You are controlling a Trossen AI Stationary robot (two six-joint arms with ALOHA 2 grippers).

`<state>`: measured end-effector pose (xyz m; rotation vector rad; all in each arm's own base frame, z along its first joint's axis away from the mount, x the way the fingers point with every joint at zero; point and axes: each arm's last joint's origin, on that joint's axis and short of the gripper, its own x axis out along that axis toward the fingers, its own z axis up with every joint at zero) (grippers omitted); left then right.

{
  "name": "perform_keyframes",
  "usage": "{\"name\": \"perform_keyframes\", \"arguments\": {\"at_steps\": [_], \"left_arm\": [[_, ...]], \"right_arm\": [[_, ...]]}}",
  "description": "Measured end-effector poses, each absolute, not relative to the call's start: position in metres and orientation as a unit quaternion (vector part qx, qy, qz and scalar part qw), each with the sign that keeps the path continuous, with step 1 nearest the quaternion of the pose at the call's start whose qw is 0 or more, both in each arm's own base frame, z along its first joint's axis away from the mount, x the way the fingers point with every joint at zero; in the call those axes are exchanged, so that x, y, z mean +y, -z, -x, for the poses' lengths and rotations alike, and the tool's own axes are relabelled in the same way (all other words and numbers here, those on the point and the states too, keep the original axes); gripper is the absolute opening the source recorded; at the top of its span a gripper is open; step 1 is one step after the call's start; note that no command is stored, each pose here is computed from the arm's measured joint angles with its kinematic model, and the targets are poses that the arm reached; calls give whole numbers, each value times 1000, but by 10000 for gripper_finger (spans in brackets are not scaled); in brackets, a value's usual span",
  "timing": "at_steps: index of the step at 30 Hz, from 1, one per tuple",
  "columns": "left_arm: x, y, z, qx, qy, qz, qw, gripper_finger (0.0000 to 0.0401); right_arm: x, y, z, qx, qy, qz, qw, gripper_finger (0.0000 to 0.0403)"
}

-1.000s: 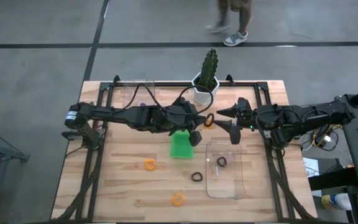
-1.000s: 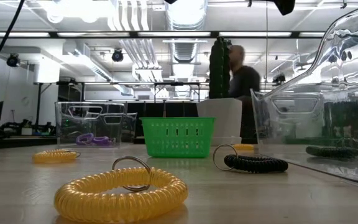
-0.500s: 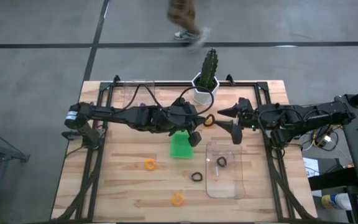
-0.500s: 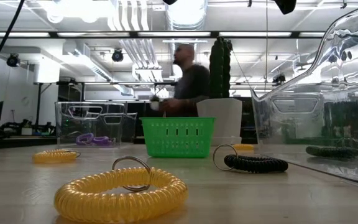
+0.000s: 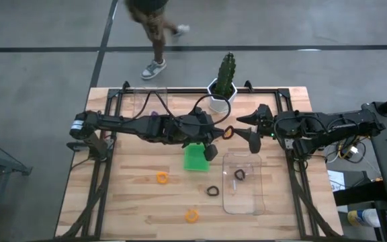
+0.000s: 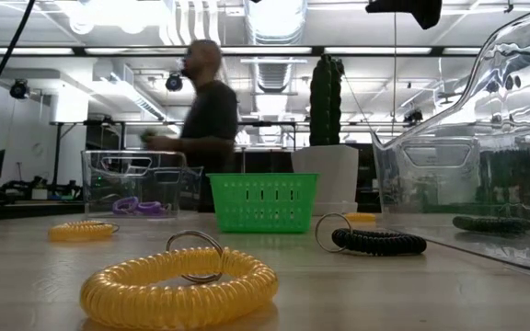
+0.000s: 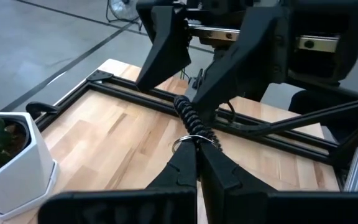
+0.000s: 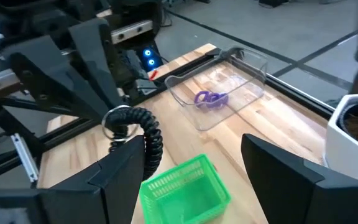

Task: Sort spring keychains
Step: Put the top black spring keychain into the bottom transparent bin

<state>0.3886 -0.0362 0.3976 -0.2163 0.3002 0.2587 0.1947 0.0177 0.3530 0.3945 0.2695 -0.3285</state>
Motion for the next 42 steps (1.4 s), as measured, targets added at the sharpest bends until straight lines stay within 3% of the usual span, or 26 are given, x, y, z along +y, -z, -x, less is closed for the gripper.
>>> {"name": "perform_keyframes", "arguments": {"at_steps": [28, 42], "left_arm": [[-37, -396, -385, 172, -113, 107, 973, 0], [-38, -395, -385, 175, -108, 103, 973, 0]], "right_arm": [[14, -347, -196, 157, 172, -188, 954, 258], [17, -349, -197, 163, 114, -203, 959, 258]]}}
